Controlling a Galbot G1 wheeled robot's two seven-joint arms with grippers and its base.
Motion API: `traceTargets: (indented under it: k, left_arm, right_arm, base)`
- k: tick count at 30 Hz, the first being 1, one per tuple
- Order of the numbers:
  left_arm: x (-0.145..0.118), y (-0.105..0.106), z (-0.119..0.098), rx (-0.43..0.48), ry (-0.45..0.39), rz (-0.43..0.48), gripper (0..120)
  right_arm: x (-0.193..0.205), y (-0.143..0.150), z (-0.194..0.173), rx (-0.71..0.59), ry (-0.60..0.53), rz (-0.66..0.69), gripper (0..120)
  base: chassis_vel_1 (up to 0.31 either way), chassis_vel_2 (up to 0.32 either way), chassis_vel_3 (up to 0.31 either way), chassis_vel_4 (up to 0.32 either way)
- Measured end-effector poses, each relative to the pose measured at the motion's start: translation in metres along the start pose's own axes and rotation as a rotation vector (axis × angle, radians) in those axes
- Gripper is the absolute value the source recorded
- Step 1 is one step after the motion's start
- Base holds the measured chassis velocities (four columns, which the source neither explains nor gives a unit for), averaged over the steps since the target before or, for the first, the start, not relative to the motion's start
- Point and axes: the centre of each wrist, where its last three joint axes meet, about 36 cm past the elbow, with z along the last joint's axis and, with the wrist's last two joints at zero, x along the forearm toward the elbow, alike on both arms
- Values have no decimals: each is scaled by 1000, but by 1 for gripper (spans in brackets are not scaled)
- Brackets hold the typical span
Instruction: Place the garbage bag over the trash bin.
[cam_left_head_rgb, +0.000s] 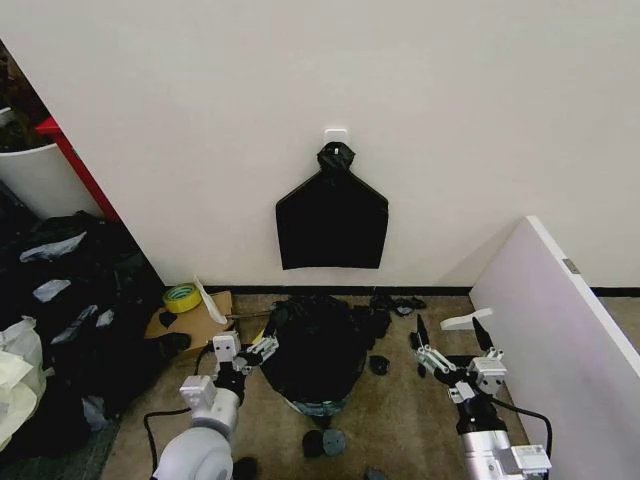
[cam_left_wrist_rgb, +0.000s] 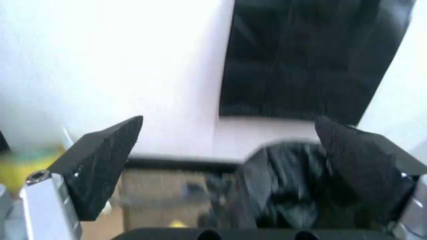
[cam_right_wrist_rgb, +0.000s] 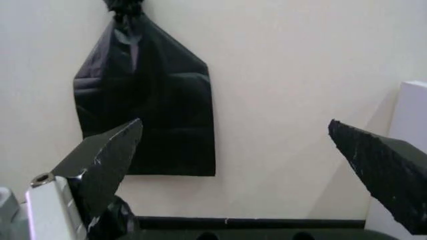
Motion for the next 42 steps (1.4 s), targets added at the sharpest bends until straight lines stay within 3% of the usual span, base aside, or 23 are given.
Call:
traceTargets:
  k: [3,7,17,32,42]
  left_arm:
    - [11,0,-3,-13,-54,-7,100]
    - [28,3,-6,-101,-161,-31,100]
    - [54,8,-14,-258,-309,-43,100]
    - [78,-5,-3,-271,-315,-63,100]
    - [75,-1,-7,-284,-322,-66,100]
  right_arm:
    - [3,5,2,-5,-2,-5,100]
    - [6,13,3,-19,-2,-4,100]
    - [14,21,-7,-12,-49,24,100]
    - [20,40,-33,38,-99,6,100]
    - [19,44,-33,18,-82,15,100]
  base:
    - [0,0,0,0]
    - [0,0,0,0]
    - [0,0,0,0]
    - [0,0,0,0]
    - [0,0,0,0]
